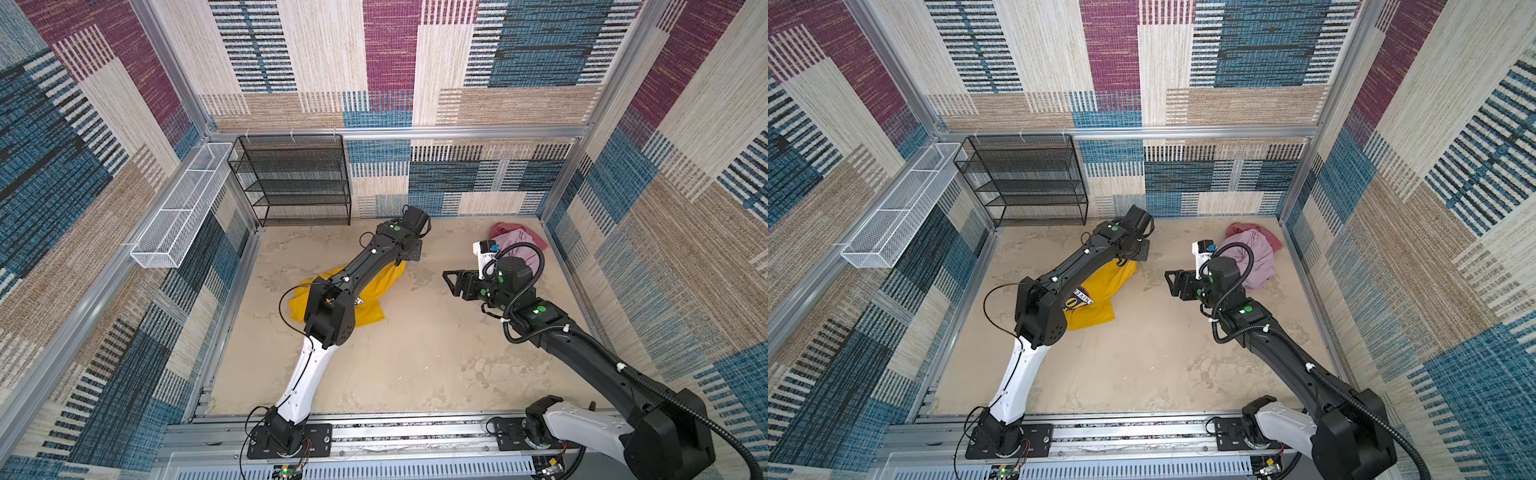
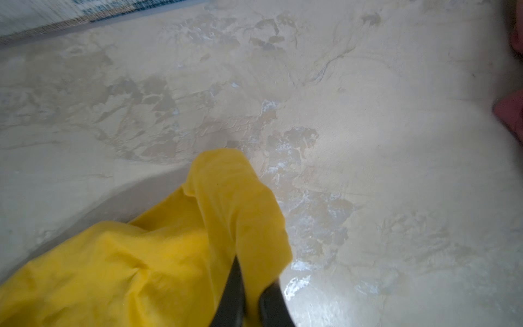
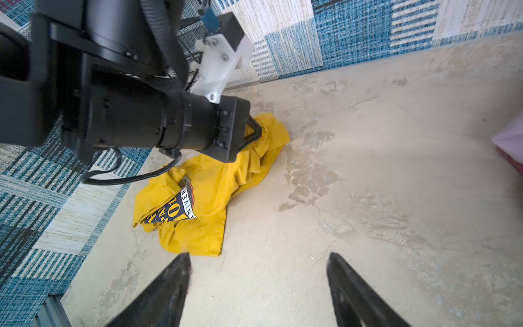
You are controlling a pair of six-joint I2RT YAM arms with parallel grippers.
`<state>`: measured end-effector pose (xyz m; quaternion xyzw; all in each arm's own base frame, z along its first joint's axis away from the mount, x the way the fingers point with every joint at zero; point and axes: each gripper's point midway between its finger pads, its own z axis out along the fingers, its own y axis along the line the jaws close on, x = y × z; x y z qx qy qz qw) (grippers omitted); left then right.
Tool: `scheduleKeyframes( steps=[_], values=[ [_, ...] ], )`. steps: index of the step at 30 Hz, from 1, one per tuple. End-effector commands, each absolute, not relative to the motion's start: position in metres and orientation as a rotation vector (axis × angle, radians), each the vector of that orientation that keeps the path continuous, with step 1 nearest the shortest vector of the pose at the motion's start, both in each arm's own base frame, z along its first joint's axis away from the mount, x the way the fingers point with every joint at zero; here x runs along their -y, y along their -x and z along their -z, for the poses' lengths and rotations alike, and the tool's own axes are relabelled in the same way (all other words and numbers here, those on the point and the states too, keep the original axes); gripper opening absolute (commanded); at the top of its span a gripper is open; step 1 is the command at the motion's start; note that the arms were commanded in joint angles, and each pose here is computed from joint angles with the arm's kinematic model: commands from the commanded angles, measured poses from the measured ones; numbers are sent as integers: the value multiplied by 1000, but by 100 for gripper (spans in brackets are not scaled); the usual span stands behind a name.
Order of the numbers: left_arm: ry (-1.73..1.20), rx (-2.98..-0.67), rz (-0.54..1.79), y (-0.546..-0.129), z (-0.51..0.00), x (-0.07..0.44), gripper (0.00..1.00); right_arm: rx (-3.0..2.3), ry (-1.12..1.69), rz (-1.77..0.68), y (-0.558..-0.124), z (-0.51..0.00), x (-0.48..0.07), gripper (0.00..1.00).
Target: Pick out a specific cloth from the pile
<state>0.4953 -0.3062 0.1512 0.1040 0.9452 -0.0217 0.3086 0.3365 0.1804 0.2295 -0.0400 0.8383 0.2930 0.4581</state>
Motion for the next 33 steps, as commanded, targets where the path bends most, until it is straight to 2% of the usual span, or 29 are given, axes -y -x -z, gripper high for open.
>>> scheduleKeyframes(
  steps=[1,11,15,24,33],
  values=[
    [-269,-2421,-16,-492,-183,286,0,-2018,122,-743,-341,-244,-185,78],
    [-153,-2278,-87,-449,-250,214,0,-2005,144,-759,-348,-251,-192,77],
    [-98,-2257,-146,-429,-262,177,0,-1999,172,-773,-350,-253,-197,77],
    [59,-2295,-206,-380,-251,97,0,-2004,224,-792,-361,-256,-209,76],
    [222,-2387,-303,-350,-210,32,0,-2020,296,-863,-366,-255,-226,74]
  ],
)
